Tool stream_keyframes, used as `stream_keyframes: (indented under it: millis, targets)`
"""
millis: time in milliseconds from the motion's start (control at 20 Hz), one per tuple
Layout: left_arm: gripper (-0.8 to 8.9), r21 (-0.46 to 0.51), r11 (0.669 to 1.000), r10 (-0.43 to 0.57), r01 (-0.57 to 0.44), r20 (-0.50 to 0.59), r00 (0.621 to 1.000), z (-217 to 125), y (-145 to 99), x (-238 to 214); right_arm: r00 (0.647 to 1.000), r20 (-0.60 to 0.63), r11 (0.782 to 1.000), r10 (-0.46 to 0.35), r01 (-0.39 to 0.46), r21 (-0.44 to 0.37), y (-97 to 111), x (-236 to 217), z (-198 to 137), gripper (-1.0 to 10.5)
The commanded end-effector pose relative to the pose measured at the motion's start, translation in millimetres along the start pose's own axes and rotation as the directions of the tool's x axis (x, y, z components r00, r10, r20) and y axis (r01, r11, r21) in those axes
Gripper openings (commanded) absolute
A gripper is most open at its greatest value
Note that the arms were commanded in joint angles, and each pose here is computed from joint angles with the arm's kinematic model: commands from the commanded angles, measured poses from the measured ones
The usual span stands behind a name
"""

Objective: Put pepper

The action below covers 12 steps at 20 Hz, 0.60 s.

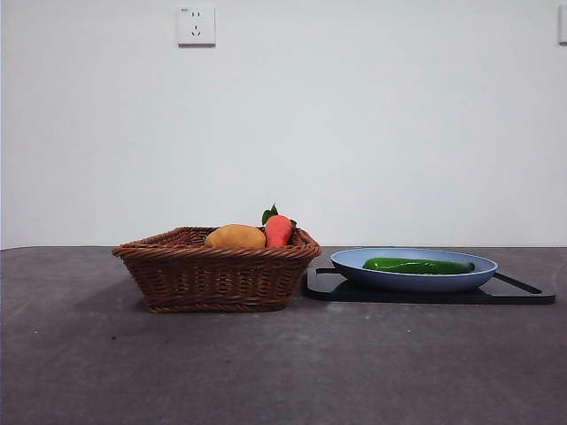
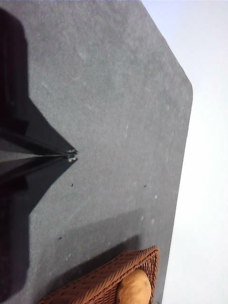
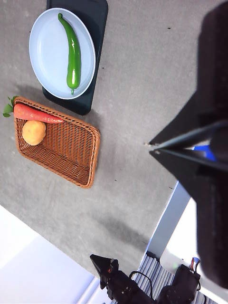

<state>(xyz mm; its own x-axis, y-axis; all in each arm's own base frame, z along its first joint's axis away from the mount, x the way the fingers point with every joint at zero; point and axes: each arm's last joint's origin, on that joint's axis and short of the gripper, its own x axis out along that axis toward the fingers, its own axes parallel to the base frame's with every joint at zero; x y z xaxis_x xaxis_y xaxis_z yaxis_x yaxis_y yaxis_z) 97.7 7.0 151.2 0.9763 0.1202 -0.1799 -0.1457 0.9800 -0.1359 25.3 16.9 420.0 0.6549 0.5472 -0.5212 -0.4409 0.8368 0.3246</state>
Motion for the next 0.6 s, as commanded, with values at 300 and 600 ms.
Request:
stream_keyframes:
  millis: [300, 600]
  targets:
    - [0.08, -0.006, 1.0, 0.004, -0.004, 0.003, 1.0, -2.3, 0.7, 0.9, 1.0, -0.007, 1.0, 0.0, 0.0, 0.0, 1.0, -1.9, 0.5, 0.1]
    - [0.08, -0.006, 1.0, 0.004, -0.004, 0.003, 1.0, -2.2, 0.7, 0.9, 0.978, 0.126, 0.977, -0.165, 0.18, -0.115, -1.1, -8.5, 2.5, 0.1]
